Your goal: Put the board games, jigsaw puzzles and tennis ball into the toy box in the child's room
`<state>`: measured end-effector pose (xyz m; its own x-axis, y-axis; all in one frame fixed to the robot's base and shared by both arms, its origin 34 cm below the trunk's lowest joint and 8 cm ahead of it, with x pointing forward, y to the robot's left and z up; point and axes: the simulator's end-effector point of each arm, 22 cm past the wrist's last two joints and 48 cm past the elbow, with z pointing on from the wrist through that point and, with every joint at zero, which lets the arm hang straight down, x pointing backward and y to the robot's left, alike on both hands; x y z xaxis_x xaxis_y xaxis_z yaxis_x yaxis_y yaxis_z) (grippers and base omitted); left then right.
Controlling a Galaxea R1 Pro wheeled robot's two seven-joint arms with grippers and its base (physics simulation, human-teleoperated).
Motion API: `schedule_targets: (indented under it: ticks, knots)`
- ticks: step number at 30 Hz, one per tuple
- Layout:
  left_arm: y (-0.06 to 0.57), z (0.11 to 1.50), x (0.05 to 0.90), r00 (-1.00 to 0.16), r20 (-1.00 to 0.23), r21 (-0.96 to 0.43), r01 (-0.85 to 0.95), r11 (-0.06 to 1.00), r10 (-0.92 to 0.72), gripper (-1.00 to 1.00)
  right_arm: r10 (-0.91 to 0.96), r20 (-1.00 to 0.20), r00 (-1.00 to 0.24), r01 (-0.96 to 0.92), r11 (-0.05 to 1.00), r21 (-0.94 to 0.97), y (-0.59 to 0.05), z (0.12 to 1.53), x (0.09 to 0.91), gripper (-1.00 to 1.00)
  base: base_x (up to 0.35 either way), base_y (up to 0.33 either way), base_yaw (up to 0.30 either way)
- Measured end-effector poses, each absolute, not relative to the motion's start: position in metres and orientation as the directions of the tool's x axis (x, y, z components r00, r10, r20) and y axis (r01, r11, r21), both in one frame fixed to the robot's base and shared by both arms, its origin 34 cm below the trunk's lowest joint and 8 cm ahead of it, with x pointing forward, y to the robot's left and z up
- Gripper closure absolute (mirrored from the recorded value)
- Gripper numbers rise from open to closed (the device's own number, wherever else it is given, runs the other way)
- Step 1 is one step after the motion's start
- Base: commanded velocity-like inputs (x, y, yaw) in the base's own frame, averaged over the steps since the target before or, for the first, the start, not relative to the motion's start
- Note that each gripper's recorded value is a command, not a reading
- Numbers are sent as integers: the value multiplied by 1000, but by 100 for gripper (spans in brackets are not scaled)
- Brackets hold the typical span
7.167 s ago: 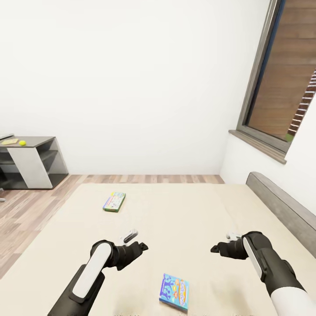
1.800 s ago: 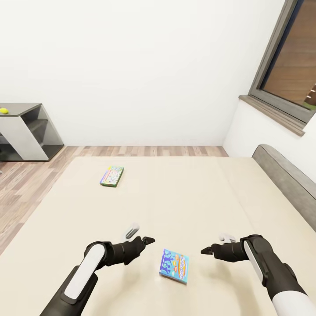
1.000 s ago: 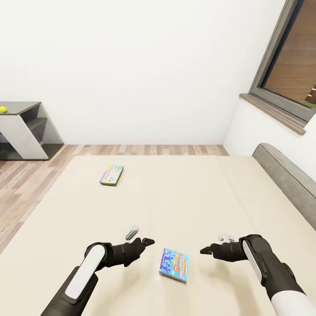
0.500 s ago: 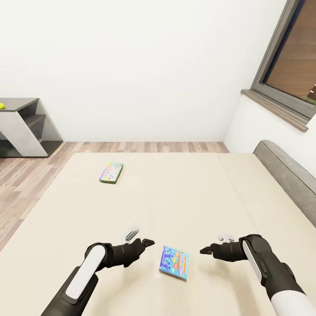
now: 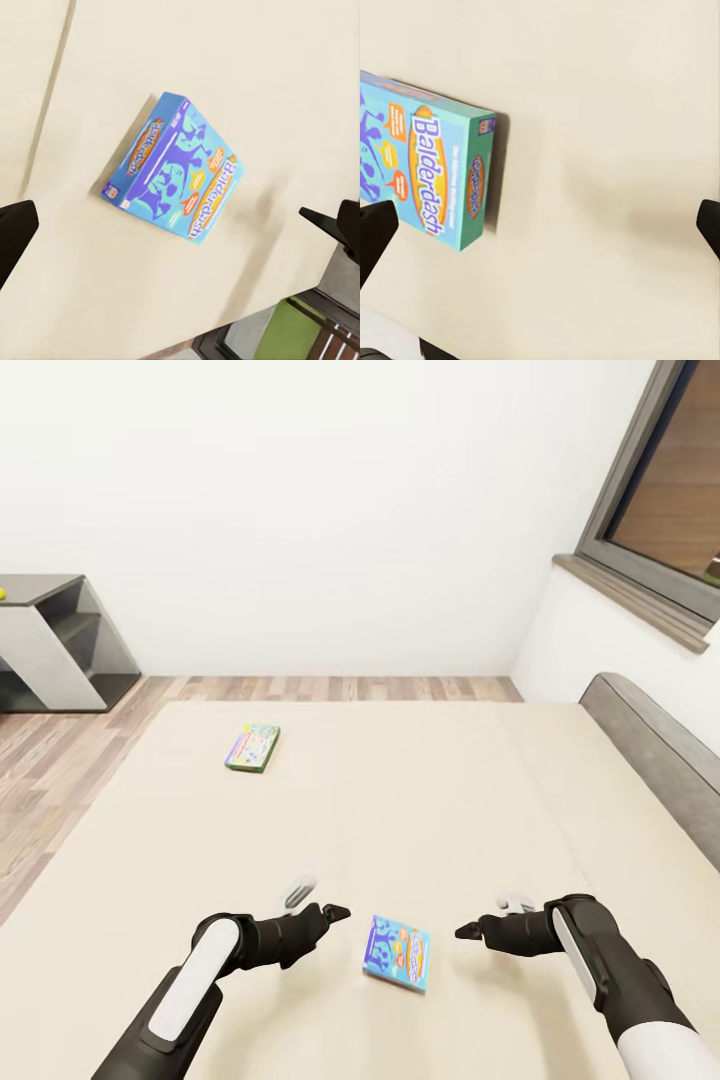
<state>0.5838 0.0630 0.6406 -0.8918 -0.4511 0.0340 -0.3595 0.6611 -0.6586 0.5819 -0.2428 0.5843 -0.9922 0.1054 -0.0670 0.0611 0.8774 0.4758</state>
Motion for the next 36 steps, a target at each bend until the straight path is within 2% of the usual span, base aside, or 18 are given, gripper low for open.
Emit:
schedule_targets:
  ticks: [36]
  knots:
    - [62,641,582,-889,37,-672,-360,647,-456,-100,90,-55,-994,52,874,483,-237,581,577,-100,0,0,0]
